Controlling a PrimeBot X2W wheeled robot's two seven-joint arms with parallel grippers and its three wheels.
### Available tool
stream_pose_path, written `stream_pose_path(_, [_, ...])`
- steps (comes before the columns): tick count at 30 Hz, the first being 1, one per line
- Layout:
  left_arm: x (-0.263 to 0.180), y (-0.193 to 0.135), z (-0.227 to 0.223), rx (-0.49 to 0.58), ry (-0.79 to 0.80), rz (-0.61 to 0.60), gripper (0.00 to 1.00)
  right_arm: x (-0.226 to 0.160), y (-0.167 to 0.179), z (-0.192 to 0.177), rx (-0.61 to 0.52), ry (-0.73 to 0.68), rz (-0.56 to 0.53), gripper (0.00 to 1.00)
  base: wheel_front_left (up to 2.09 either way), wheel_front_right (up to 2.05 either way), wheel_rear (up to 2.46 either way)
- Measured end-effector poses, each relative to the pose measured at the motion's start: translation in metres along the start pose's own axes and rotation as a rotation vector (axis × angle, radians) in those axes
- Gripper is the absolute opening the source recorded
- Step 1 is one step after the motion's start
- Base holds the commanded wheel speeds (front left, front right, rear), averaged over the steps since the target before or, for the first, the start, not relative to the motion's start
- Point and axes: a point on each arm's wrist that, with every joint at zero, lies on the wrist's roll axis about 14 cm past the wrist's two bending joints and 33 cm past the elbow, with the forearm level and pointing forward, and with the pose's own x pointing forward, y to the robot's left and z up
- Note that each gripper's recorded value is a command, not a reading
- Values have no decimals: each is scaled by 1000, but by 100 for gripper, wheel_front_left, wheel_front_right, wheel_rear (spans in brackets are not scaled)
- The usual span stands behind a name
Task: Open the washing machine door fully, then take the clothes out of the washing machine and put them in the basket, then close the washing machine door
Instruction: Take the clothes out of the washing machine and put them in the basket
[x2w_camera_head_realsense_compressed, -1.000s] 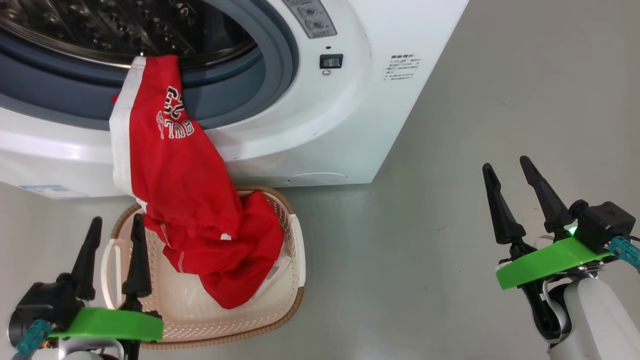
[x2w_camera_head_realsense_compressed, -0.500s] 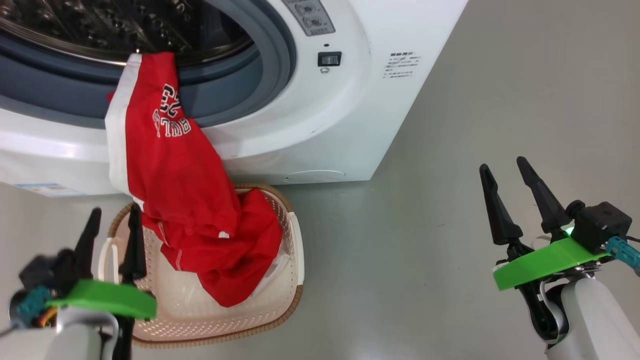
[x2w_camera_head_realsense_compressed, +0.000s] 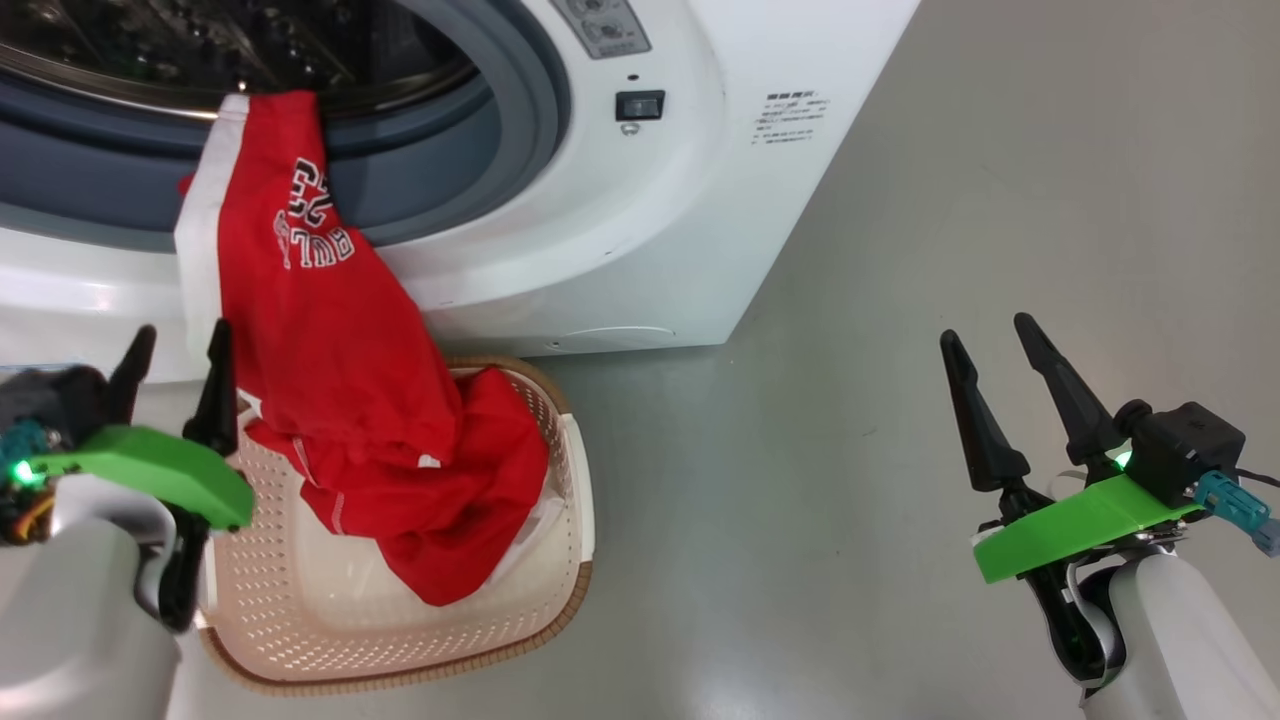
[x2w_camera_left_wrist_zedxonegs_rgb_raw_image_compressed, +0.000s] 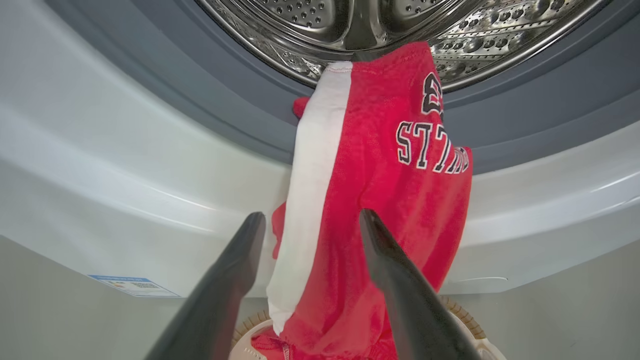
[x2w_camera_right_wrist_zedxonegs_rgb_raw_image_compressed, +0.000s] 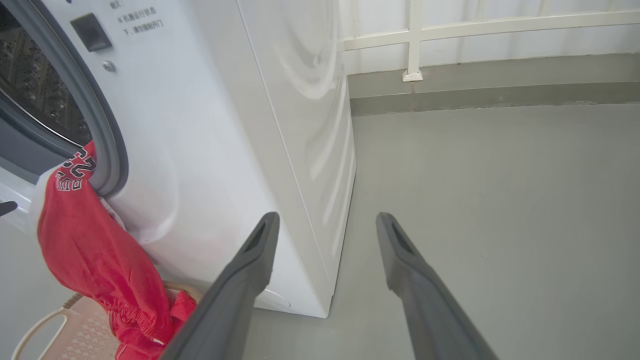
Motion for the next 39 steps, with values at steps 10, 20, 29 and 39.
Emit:
stream_pose_path(10, [24, 6, -3, 19, 74, -33, 100, 2, -8, -9, -4, 22, -18, 100, 0, 0, 0])
stream_pose_path(20, [39, 4, -7, -15, 142, -66, 100, 8, -9, -13, -9, 26, -14, 100, 0, 0, 0])
stream_pose_path(29, [40, -7, -14, -25, 179, -126, 20, 10, -11, -13, -13, 27, -19, 100, 0, 0, 0])
stream_pose_path(39, [33, -19, -9, -51, 151, -165, 0, 11, -9, -7, -11, 10, -14, 100, 0, 0, 0])
